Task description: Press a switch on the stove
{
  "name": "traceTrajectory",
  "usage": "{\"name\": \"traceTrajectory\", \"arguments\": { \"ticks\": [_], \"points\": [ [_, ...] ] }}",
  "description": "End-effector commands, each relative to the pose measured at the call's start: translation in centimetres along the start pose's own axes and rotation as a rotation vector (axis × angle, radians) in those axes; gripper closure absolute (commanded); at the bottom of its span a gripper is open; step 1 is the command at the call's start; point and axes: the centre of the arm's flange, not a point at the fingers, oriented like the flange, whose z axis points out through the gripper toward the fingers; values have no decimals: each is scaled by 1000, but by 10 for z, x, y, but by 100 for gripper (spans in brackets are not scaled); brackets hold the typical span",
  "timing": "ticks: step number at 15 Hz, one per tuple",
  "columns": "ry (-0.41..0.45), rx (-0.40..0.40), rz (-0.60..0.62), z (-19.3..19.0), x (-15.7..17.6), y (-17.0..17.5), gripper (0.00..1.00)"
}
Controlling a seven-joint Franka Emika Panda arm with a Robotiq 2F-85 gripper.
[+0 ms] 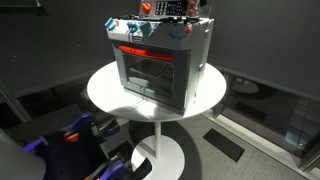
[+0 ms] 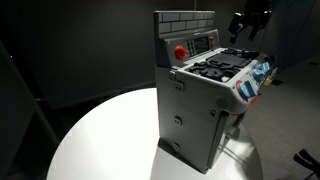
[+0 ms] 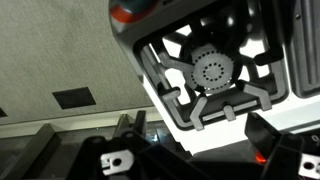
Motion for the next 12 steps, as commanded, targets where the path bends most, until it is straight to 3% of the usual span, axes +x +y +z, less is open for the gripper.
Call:
{"name": "traceTrajectory", "arguments": {
  "ticks": [1, 12],
  "points": [
    [17, -14, 14, 0, 30, -14, 0],
    [57, 1, -8, 1, 62, -38, 0]
  ]
}}
